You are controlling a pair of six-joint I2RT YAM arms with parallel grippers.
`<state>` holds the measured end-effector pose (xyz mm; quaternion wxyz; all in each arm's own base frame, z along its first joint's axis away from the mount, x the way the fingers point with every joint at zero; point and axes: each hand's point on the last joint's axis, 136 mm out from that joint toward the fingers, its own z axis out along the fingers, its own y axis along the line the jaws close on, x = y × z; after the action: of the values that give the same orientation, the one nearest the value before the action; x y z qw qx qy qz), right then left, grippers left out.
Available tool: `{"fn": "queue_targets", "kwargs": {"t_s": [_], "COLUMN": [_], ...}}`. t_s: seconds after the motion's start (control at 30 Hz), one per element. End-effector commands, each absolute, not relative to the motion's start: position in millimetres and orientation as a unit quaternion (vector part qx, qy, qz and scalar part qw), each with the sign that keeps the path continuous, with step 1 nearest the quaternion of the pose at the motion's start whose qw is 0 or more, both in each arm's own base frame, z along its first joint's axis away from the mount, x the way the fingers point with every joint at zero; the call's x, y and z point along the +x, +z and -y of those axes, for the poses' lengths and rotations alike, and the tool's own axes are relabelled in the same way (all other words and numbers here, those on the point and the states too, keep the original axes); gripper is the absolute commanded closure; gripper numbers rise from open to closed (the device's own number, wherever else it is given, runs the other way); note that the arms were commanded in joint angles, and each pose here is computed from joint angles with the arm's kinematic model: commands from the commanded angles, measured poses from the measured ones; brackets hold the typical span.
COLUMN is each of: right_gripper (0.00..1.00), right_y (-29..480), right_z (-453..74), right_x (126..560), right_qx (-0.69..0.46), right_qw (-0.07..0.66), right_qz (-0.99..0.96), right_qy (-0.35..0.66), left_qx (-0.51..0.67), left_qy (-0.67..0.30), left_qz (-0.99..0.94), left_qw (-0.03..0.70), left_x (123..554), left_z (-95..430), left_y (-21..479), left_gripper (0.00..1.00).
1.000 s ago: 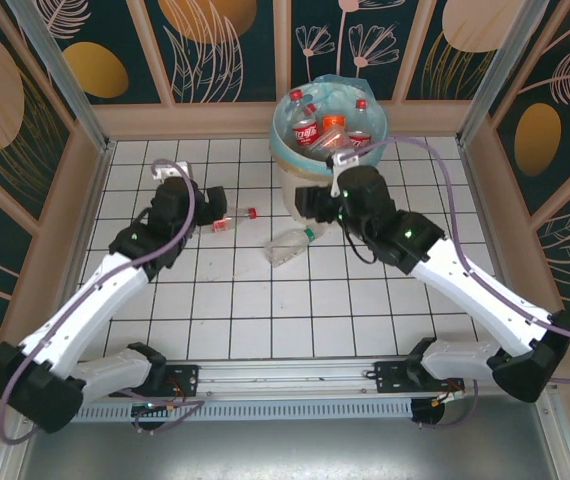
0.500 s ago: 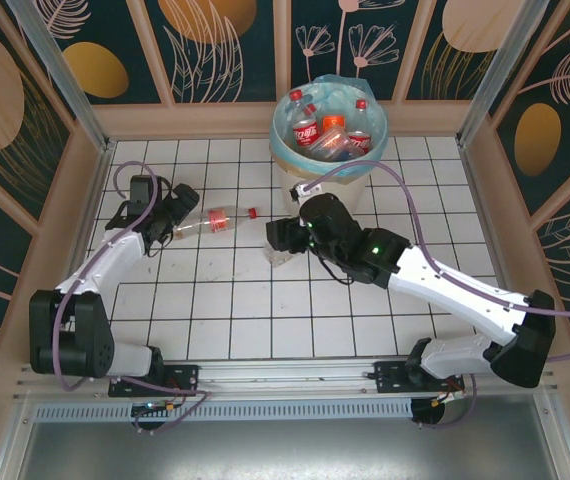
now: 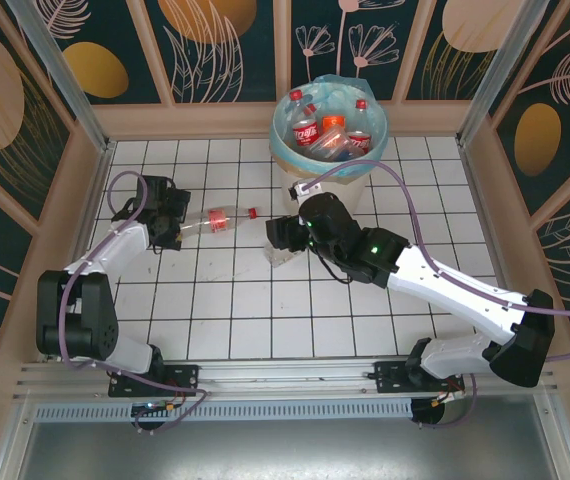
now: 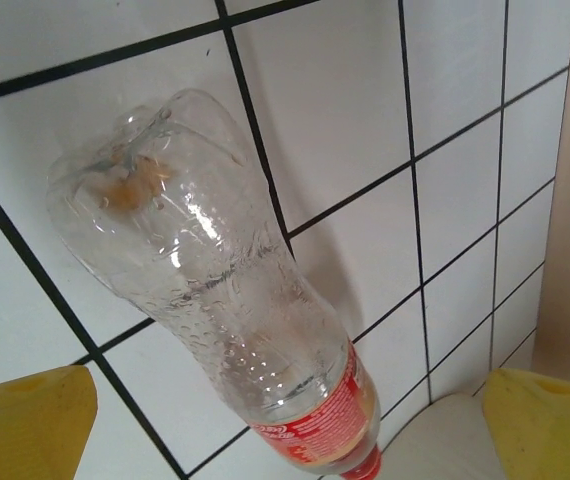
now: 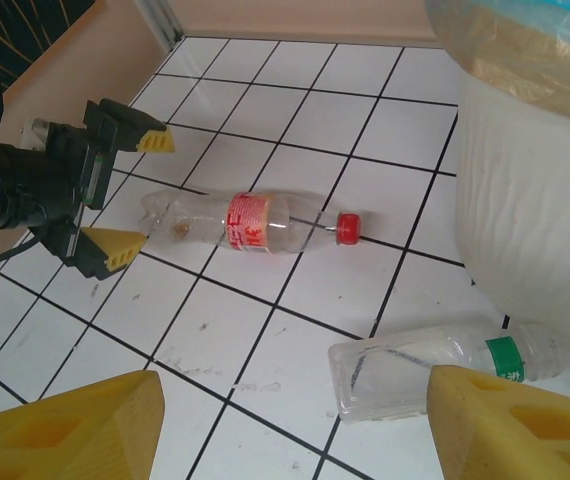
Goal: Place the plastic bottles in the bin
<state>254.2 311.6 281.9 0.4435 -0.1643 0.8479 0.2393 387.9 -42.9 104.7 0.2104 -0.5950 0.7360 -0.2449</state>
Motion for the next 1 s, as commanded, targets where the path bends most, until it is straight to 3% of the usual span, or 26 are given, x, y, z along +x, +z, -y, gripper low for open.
{"fn": "queue_targets", "kwargs": {"t_s": [0.0,0.53,0.73,0.97], "right_gripper": [0.29,0.29,0.29,0.29], "right_y": [304.4,301.8,298.2,296.6], "right_z": [-305.9,-284.3,-273.6,-261.7], "right_x": [260.4,273.3,275.2,279.2], "right_qx": [-0.154,-0.143,-0.135,-0.126], "right_qw": [0.48,0.489,0.489,0.491], "right_qz": [-0.831,-0.833,-0.837,-0.838], "right_qy": [0.234,0.214,0.204,0.2], "left_qx": [-0.655,-0.685,-0.674,-0.666], "left_qy": [-0.244,-0.178,-0.117,-0.1], "left_qz": [-0.692,-0.695,-0.722,-0.727], "left_qw": [0.179,0.124,0.105,0.137], "left_x": [384.2,412.2,412.4,418.0], "left_z": [40.9,40.0,30.1,14.2], "left_y": [90.8,35.0,7.1,15.4], "left_gripper": [0.01,0.03,0.2,0.44]}}
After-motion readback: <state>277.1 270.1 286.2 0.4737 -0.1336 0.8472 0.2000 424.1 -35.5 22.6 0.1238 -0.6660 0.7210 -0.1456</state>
